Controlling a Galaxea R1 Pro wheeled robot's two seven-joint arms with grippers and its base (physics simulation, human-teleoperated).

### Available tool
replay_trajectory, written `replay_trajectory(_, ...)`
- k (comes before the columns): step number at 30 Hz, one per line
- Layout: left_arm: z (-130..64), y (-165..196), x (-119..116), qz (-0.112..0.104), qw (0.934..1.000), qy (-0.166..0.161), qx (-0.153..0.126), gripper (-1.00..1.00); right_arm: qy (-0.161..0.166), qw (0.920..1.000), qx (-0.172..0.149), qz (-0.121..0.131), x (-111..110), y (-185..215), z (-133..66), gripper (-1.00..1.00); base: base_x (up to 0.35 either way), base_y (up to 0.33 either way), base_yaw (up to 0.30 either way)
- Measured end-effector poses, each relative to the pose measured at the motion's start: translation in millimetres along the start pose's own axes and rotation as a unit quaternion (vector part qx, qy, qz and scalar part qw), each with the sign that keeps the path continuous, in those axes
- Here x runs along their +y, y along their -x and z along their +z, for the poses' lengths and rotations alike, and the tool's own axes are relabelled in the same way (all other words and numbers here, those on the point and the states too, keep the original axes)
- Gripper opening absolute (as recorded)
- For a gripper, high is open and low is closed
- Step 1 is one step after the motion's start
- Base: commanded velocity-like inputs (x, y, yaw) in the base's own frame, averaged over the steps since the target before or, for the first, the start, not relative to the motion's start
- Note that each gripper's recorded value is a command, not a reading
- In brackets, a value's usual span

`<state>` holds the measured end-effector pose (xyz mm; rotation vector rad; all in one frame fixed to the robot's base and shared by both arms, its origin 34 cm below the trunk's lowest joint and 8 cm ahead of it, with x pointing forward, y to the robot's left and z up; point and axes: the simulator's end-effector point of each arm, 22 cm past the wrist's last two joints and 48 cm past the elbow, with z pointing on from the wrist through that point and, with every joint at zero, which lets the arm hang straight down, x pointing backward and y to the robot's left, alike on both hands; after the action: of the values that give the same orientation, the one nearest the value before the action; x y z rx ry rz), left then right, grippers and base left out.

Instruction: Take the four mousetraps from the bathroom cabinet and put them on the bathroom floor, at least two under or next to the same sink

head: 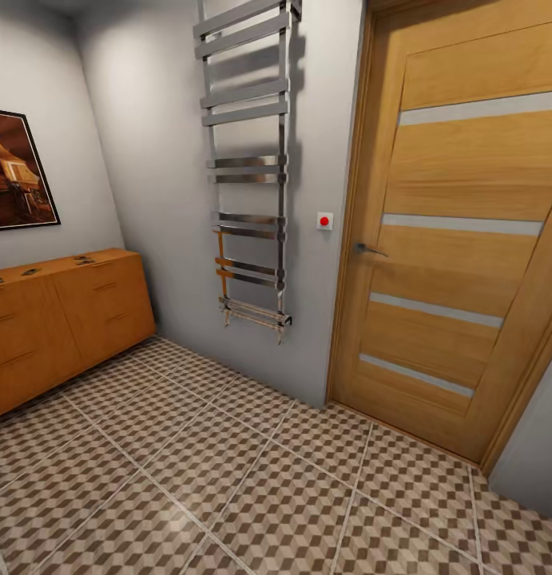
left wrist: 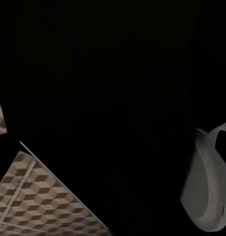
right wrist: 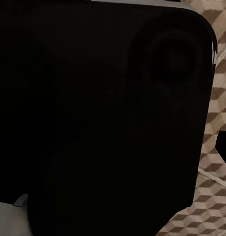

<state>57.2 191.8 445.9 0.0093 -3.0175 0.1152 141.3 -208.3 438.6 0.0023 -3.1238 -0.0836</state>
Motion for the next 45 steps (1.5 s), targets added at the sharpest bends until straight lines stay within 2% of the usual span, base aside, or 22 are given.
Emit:
replay_trajectory(22,-0.1,-6.2,-2.4,-0.001,1.0,-0.002,0.004,1.0,0.0,1.0,0.0,0.001,0.6,0.3,0.0,1.0,0.0,0.0,0.0)
replay_trajectory(29,-0.1,-6.1,-11.9,-0.002,1.0,-0.009,0.003,1.0,0.001,1.0,-0.007,0.0,1.4,4.5,0.0,1.0,0.0,0.0,0.0)
replay_trajectory(38,-0.3,5.2,-17.7,-0.001,0.9999,-0.011,-0.008,1.0,-0.001,0.9984,-0.056,-0.002,-2.3,39.7,-1.8,1.0,0.0,0.0,0.0)
replay_trajectory(39,-1.1,29.7,-15.3,-0.001,0.9994,-0.009,-0.033,1.0,-0.002,0.9943,-0.107,-0.002,-5.2,84.1,-7.6,1.0,0.0,0.0,0.0)
replay_trajectory(42,-4.0,60.7,-8.7,-0.001,0.9979,-0.004,-0.064,1.0,-0.003,0.9904,-0.138,-0.003,-8.9,113.1,-13.6,1.0,0.0,0.0,0.0)
replay_trajectory(43,-7.6,84.4,-0.8,-0.001,0.996,0.001,-0.089,1.0,-0.005,0.9876,-0.157,-0.004,-10.7,131.3,-18.2,1.0,0.0,0.0,0.0)
replay_trajectory(45,-13.2,110.2,9.6,-0.001,0.9932,0.009,-0.116,1.0,-0.007,0.9838,-0.179,-0.005,-12.3,153.7,-24.6,1.0,0.0,0.0,0.0)
